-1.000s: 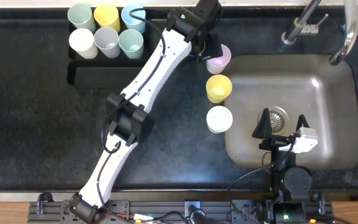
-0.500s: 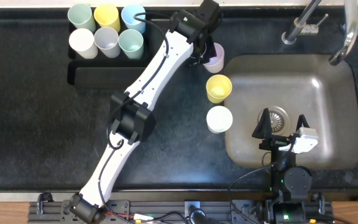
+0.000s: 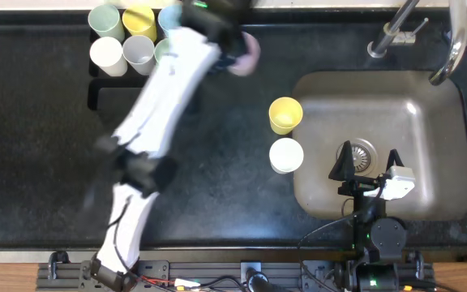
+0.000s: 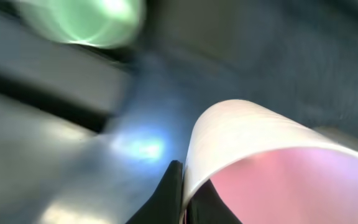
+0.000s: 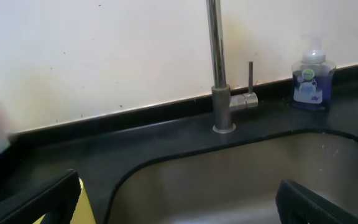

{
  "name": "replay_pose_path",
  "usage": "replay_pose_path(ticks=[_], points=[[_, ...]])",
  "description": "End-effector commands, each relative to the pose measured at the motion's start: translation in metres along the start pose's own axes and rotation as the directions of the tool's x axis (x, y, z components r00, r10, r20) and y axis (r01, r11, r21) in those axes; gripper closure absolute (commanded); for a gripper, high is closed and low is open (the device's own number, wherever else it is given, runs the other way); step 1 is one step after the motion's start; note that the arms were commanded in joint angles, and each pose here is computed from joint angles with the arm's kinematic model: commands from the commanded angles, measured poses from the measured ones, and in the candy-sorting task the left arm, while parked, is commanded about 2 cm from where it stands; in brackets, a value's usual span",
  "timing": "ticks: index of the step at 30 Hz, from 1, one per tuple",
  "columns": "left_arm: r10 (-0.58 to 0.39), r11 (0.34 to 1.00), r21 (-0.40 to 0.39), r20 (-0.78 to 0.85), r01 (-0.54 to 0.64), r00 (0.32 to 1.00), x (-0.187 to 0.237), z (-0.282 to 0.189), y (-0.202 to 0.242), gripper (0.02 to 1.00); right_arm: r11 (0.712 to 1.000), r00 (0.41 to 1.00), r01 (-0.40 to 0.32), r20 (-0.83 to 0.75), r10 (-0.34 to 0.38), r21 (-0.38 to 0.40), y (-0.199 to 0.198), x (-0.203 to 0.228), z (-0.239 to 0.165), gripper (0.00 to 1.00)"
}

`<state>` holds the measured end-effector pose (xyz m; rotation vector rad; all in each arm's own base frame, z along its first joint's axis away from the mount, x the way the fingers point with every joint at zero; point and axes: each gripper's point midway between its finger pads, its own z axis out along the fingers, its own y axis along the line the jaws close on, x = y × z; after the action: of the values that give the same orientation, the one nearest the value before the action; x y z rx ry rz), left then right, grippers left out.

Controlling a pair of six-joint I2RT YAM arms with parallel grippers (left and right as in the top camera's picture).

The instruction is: Store Cups

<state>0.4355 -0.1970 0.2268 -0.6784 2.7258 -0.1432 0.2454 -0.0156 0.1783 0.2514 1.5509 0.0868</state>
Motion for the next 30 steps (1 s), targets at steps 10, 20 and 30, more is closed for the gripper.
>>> replay_pose_path(ticks=[10,20,30], points=[[-0.449,0.863,-0.181,0.156,0.472,0.880,-0.069,-0.069,0.238,0.982,1.000,1.000,-0.004,0.001,0.004,0.004,-0.002,0.003,0.000,0.003],[-0.543,0.838,-0.018,0.075,0.545,0.836,-0.059,0.022,0.270,0.982,1.000,1.000,-0.004,0.001,0.004,0.004,-0.002,0.003,0.000,0.003],[-0.597,0.799,-0.066,0.037,0.598,0.802,-0.045,0.061,0.279,0.982,1.000,1.000,-0.004,0.001,0.004,0.004,-0.002,0.003,0.000,0.003]])
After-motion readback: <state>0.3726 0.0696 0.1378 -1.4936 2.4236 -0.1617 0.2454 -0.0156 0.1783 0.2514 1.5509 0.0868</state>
